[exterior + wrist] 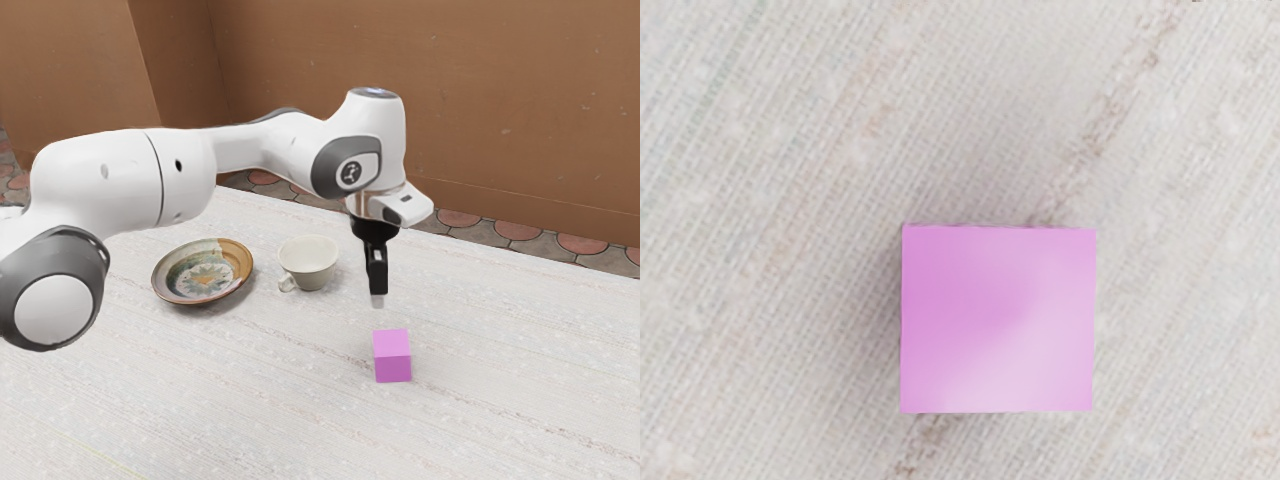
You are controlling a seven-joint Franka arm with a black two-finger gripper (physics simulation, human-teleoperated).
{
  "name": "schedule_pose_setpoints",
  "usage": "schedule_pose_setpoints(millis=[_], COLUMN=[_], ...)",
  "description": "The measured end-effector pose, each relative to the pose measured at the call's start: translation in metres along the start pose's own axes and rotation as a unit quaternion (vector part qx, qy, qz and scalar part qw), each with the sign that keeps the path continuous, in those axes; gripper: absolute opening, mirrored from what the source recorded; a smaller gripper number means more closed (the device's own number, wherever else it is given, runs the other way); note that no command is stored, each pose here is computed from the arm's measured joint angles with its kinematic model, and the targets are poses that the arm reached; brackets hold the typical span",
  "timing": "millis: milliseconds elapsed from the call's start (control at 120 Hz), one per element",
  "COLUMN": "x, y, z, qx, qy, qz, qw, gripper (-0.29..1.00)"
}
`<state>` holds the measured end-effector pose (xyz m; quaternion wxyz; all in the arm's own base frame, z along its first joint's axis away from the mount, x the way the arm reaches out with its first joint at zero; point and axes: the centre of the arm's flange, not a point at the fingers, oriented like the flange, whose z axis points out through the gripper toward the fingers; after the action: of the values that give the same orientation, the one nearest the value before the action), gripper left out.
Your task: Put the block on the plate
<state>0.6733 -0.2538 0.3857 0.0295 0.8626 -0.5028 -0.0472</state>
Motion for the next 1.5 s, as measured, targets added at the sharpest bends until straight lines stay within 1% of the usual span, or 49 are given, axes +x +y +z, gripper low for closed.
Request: schedule_pose_setpoints(millis=[200, 358, 483, 708, 800, 1133, 1500], x=[0.015, 0.033, 0.036, 0.034, 0.033, 0.009, 0.005], y=[0.005, 0.023, 0.027, 0.031, 0.029, 0.010, 0.012], z=[0.026, 0.038, 0.048, 0.087, 0.091, 0.110, 0.129], qx=[-0.003, -0.005, -0.004, -0.013, -0.012, -0.029, -0.035], qy=[0.005, 0.019, 0.023, 0.021, 0.026, 0.030, 0.033], qz=[0.011, 0.026, 0.025, 0.018, 0.014, -0.020, -0.026], qw=[1.000, 0.999, 0.999, 1.000, 1.000, 0.999, 0.998], gripper=[0.70, 0.70, 0.70, 0.70, 0.70, 0.70, 0.70])
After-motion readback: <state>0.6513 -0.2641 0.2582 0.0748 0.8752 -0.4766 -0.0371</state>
